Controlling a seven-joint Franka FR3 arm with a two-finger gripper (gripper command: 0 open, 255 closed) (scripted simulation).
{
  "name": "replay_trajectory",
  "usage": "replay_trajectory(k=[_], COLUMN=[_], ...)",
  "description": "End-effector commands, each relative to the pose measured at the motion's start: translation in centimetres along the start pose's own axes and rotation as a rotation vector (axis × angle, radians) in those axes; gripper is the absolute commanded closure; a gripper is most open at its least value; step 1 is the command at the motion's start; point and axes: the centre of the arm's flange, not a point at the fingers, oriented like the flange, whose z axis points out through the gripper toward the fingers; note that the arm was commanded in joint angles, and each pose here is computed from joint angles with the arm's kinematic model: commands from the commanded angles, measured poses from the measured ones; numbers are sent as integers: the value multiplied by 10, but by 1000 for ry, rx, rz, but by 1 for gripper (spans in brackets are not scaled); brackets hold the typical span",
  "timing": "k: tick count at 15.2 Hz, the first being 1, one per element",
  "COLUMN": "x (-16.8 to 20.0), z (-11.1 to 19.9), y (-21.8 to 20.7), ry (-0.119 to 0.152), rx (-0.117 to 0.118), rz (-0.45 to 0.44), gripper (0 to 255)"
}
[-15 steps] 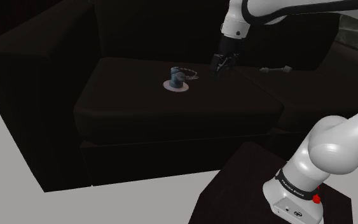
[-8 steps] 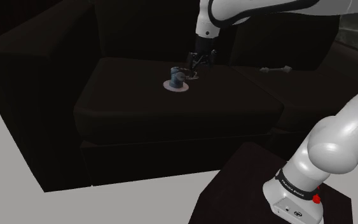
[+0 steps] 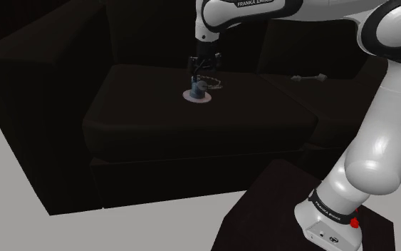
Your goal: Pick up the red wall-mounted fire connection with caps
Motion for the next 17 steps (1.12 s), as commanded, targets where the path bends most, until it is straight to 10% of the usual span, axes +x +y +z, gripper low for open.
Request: replay_trajectory(k=[1,9,10,17], x=[10,8,9,9], z=[11,45,45,46], y=[-5,-10,-10,-10], ry=[1,1,1,1], rx=[-8,-8,-8,-8], rz=[17,17,17,17], gripper=[0,0,255,255])
